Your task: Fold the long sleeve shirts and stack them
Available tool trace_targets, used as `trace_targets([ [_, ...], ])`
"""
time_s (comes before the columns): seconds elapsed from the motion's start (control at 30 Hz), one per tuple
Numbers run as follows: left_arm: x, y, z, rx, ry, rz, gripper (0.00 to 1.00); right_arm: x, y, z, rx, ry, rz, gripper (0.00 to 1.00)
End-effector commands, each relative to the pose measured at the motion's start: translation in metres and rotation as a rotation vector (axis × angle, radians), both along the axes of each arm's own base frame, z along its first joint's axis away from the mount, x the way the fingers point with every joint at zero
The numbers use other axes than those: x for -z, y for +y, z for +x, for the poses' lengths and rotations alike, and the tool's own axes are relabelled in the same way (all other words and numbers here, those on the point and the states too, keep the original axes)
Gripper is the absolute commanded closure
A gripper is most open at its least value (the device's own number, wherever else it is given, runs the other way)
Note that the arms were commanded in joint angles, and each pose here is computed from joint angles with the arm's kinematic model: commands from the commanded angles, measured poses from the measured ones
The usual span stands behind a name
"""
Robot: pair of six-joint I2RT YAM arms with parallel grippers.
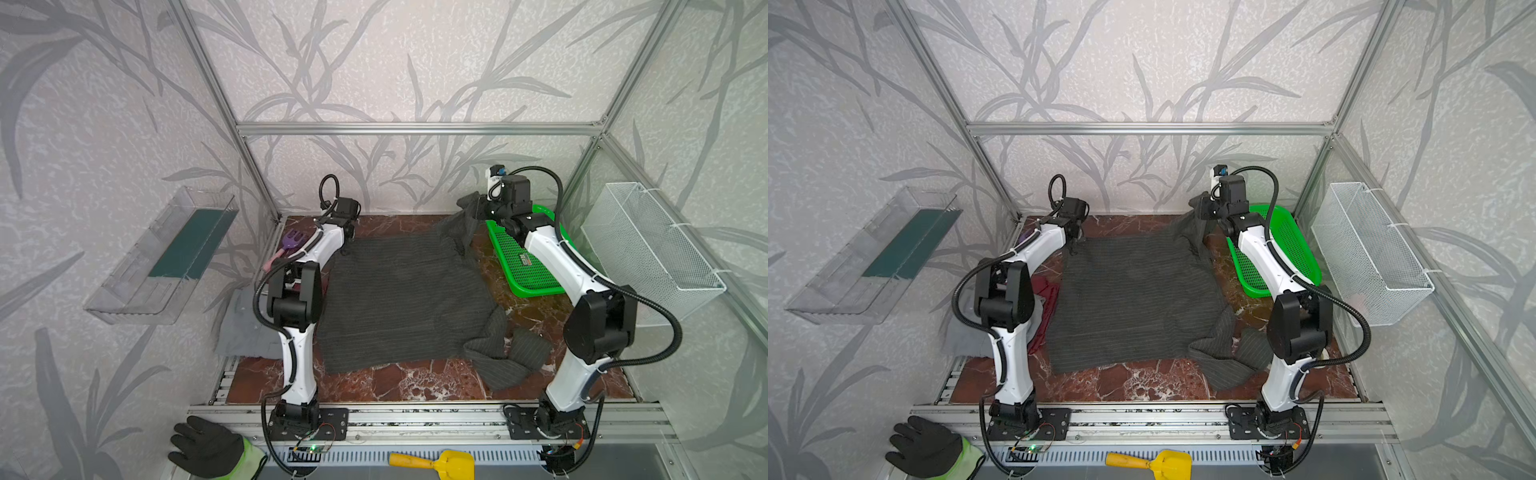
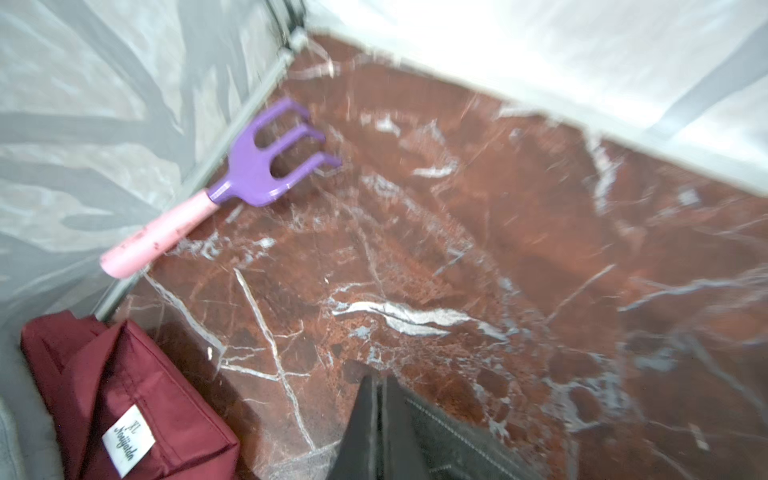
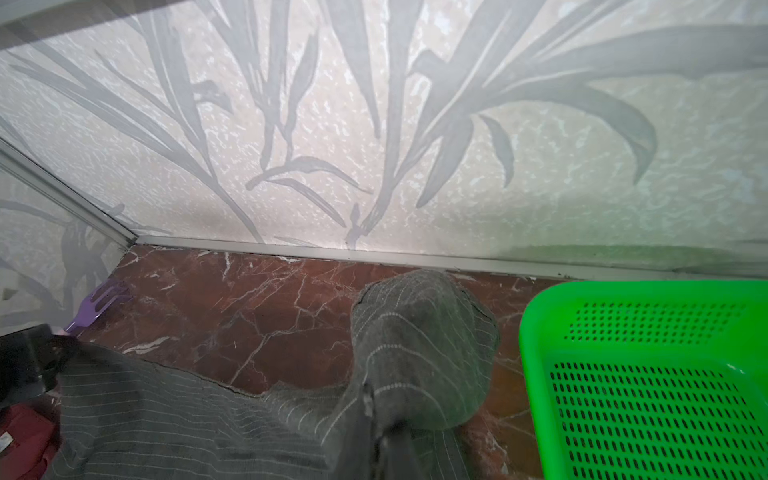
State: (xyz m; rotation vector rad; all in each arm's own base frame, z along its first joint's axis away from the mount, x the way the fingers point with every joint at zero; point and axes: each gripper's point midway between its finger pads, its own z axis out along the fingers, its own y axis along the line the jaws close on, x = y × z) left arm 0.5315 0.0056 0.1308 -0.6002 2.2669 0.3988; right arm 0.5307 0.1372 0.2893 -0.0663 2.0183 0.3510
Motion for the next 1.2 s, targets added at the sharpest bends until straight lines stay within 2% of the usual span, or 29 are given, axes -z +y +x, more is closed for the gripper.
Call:
trace_targets([
  [0.0, -0.030, -0.004, 0.003, -0.020, -0.221, 0.036, 1.00, -0.035, -0.017, -0.016, 0.069, -0.099, 0.033, 1.00],
  [0.33, -0.006, -0.010, -0.060, -0.098, -0.267, 0.062, 1.00, 0.001, -0.029, -0.063, 0.146, 0.005, 0.093, 1.00],
  [0.43, 0.002, -0.001, -0.081, -0.142, -0.270, 0.059, 1.00, 0.017, -0.033, -0.081, 0.191, 0.065, 0.037, 1.00],
  [0.63, 0.009, 0.010, -0.119, -0.185, -0.289, 0.046, 1.00, 0.028, -0.021, -0.123, 0.215, 0.053, -0.105, 1.00],
  [0.87, 0.022, 0.010, -0.152, -0.227, -0.290, 0.008, 1.00, 0.067, -0.034, -0.156, 0.236, 0.143, -0.127, 1.00],
  [1.07, 0.048, 0.001, -0.175, -0.224, -0.201, 0.000, 1.00, 0.092, -0.044, -0.182, 0.247, 0.197, -0.135, 1.00],
  [1.13, 0.054, 0.000, -0.183, -0.232, -0.185, -0.010, 0.93, 0.100, -0.046, -0.189, 0.244, 0.211, -0.140, 1.00],
  [1.17, 0.056, -0.001, -0.186, -0.229, -0.180, -0.021, 0.86, 0.103, -0.047, -0.193, 0.242, 0.218, -0.146, 1.00],
])
